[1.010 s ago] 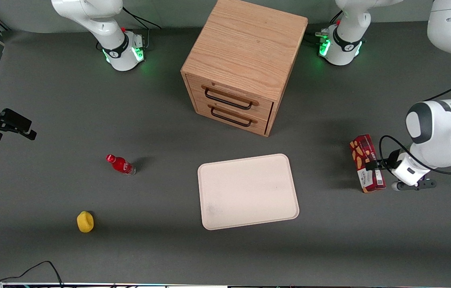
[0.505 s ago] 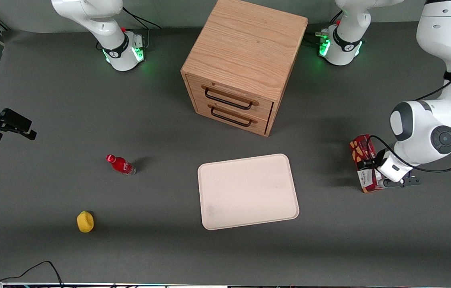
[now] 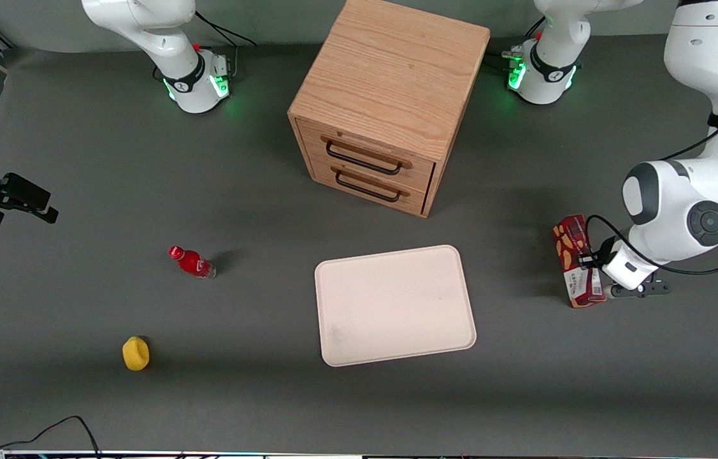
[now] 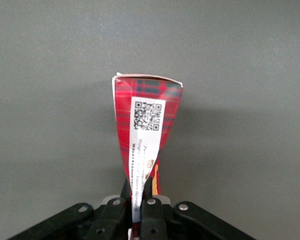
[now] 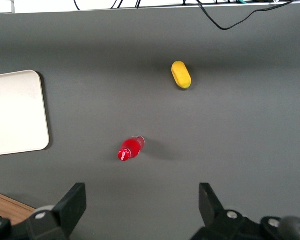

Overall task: Place red cookie box on tray
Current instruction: 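Lift the red cookie box and carry it over the white tray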

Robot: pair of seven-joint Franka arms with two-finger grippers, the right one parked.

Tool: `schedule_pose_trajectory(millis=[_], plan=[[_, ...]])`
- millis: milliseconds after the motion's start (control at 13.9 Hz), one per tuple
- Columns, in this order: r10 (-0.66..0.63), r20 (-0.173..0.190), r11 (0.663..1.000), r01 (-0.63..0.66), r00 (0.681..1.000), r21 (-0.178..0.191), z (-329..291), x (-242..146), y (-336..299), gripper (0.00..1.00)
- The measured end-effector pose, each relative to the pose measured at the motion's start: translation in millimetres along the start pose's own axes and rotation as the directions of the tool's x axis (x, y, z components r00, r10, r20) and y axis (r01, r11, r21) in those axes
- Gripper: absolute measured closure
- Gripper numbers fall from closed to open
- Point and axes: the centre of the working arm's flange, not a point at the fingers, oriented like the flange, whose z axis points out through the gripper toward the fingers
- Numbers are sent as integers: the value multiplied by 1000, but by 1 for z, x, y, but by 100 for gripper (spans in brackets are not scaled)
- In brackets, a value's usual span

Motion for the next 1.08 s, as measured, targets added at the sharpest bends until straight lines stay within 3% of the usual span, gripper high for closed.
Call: schedule_pose_trajectory(millis=[289,505,649,866,1082], plan=[[24,50,1000,-23,998,-8,-57,23,36,93],[6,36,1000,-5,999,-8,-99,41,109,93],[-27,25,1000,27,999,-10,-93,49,165,93],[-52,49,999,52,997,0,-49,44,252,93],[-62,48,998,62,997,1,-17,41,305,93]])
